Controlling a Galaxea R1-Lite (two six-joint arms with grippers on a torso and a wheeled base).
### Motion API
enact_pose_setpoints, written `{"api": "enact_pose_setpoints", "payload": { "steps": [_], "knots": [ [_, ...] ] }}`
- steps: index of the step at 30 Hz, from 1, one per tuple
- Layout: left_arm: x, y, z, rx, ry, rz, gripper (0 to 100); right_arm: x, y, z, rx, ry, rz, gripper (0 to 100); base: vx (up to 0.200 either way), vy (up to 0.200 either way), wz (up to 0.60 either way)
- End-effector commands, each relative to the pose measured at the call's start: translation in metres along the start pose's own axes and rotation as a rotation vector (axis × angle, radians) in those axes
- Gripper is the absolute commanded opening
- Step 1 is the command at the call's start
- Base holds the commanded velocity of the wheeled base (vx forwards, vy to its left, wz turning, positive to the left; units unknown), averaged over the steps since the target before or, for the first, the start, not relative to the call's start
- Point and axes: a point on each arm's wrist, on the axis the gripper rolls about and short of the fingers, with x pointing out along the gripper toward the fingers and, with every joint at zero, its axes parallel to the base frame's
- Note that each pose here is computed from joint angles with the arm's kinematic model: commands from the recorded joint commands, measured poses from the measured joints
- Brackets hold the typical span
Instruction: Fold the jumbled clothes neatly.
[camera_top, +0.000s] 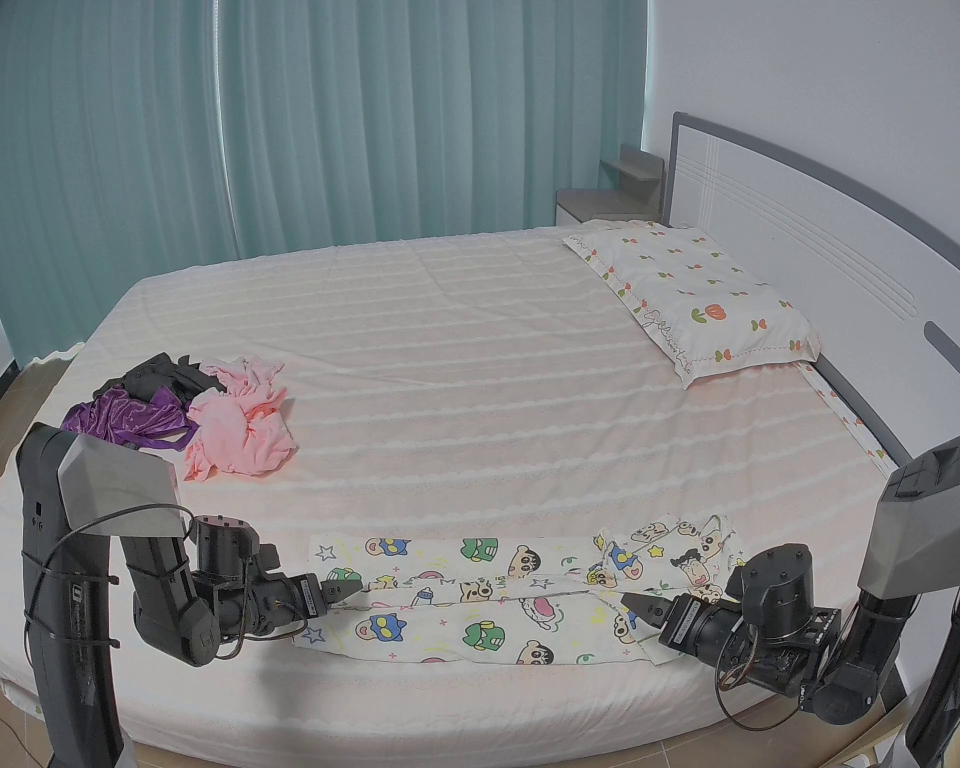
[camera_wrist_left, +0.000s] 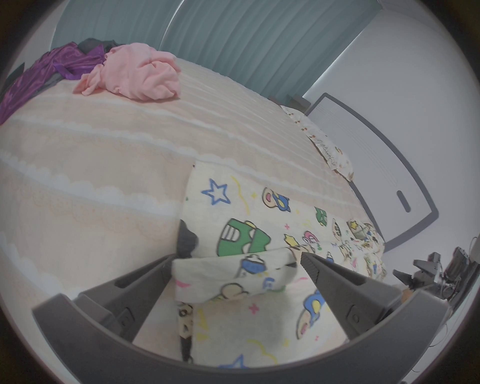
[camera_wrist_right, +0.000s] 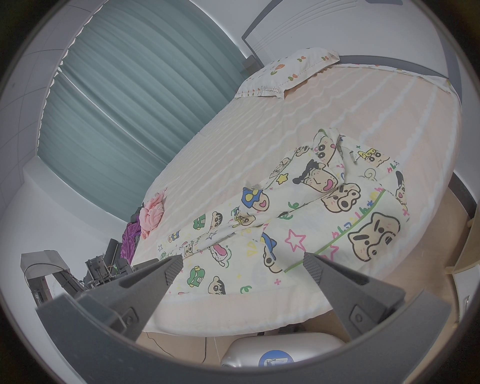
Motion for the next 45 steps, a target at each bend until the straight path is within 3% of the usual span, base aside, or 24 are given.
{"api": "enact_pose_setpoints", "payload": {
  "steps": [1, 13, 19, 22, 31, 32, 45],
  "knots": [
    [-0.003, 0.002, 0.002, -0.006, -0.009, 0.01, 100, 0.0, 0.0, 0.0, 0.0, 0.0, 0.0, 100, 0.0, 0.0, 0.0],
    [-0.005, 0.003, 0.013, -0.017, -0.011, 0.024, 100, 0.0, 0.0, 0.0, 0.0, 0.0, -0.002, 100, 0.0, 0.0, 0.0],
    [0.008, -0.006, 0.008, 0.05, 0.02, 0.002, 100, 0.001, 0.0, 0.0, 0.0, 0.0, -0.002, 100, 0.0, 0.0, 0.0],
    [0.015, -0.009, 0.006, 0.135, 0.054, 0.026, 100, 0.0, 0.0, 0.0, -0.001, 0.0, -0.003, 100, 0.0, 0.0, 0.0],
    [0.023, -0.02, 0.005, 0.171, 0.073, 0.028, 100, 0.001, 0.0, 0.0, 0.0, 0.0, -0.002, 100, 0.0, 0.0, 0.0],
    [0.024, -0.021, 0.006, 0.172, 0.071, 0.026, 0, 0.0, 0.0, 0.0, 0.0, -0.001, -0.001, 100, 0.0, 0.0, 0.0],
    [0.021, -0.022, 0.012, 0.146, 0.068, 0.07, 0, -0.001, 0.0, 0.0, 0.0, -0.003, 0.002, 100, 0.0, 0.0, 0.0]
  ]
}}
